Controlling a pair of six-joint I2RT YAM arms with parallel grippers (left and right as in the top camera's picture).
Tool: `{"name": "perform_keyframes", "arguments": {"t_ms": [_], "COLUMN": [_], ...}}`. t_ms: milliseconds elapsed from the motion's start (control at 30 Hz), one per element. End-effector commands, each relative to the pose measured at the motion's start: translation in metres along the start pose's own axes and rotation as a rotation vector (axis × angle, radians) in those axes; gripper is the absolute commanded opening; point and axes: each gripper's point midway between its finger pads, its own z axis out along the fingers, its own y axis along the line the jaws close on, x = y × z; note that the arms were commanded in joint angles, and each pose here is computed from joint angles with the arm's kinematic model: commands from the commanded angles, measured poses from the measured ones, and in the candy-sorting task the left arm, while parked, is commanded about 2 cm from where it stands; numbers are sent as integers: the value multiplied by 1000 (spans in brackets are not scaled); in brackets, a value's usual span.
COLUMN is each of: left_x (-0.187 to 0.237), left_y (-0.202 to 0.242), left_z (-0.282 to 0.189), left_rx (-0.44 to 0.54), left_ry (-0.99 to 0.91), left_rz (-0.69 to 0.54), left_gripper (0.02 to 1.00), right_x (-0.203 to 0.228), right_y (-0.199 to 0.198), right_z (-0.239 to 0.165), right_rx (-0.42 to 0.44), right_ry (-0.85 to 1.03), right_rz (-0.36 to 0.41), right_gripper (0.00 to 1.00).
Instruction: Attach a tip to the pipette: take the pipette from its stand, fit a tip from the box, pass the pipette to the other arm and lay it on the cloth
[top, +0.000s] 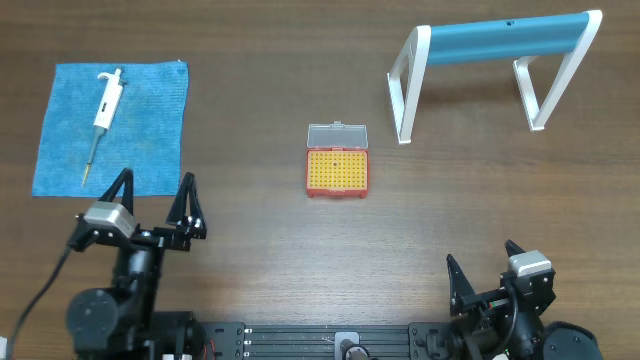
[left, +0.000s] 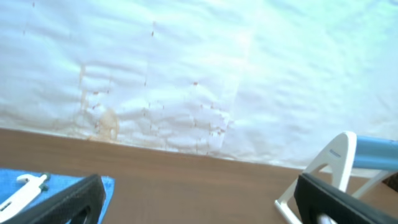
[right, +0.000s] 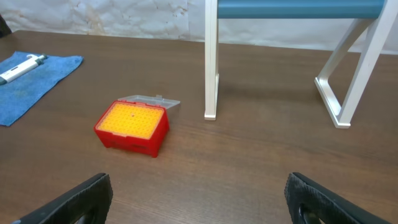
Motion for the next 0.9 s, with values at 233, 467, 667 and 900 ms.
{"name": "perform_keyframes", "arguments": {"t_ms": [233,467,667,900], "left_x": [78,128,128,128], "left_y": [45,59,59,59], "left_z": [12,6,6,6], "left_rx": [-118,-166,-165,-165], "left_ry": [-1,166,168,169], "left_rz": [10,-6,-6,-6], "left_gripper": [985,985,985,985], "right_x": [-2,-2,-2,-2], "right_y": [-2,-2,-2,-2], "right_z": [-1,-1,-1,-1], "right_rx": [11,11,11,11], "right_ry": [-13,-13,-13,-13], "right_rz": [14,14,14,14], "right_gripper": [901,899,899,899]}}
